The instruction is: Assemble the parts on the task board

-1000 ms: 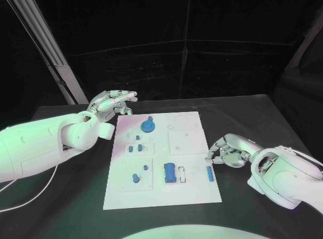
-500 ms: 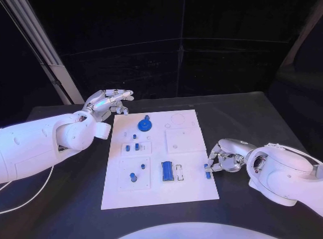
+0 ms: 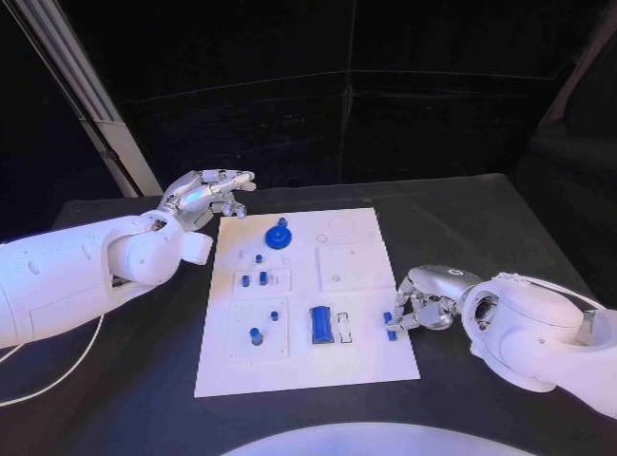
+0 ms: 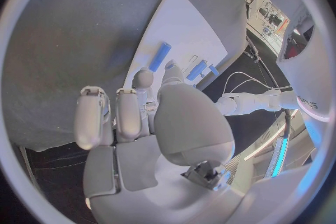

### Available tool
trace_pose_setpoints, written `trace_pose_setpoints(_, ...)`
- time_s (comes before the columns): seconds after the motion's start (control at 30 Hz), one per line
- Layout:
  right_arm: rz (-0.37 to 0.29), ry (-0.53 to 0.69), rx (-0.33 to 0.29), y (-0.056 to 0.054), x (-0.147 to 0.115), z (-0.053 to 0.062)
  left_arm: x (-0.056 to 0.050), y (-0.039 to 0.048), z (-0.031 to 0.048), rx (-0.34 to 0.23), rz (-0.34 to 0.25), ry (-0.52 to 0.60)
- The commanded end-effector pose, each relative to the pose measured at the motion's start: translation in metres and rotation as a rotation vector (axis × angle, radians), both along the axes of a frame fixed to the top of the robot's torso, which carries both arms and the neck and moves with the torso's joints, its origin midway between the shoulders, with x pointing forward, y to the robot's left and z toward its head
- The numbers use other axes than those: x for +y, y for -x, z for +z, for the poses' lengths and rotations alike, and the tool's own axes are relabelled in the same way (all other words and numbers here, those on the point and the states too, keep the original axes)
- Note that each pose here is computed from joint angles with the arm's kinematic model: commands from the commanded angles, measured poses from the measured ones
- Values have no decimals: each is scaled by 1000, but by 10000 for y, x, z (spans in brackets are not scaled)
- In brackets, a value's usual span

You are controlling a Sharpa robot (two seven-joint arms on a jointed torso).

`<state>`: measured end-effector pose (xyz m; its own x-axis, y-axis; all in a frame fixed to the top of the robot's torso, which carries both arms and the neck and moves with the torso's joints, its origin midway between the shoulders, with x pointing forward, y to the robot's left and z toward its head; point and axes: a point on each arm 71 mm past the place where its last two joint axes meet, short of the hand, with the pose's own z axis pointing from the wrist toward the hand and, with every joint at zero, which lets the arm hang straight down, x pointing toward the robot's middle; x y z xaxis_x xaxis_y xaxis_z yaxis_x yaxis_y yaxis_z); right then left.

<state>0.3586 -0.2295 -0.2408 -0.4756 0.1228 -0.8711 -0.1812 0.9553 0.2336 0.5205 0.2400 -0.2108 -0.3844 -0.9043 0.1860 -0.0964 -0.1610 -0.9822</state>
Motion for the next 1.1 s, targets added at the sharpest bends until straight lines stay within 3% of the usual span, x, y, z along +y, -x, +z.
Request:
trace_pose_setpoints(0.03,23,56,-19,-7,10,0,-12,0,12,-5,-6,3)
trace_pose_setpoints(0.57,84,108,-68,-67,215,-46,-8,2,9,-1,-10,4)
trace_pose_setpoints(1.1,62,29,-115,-33,257,37,12,1,1,2,-7,2)
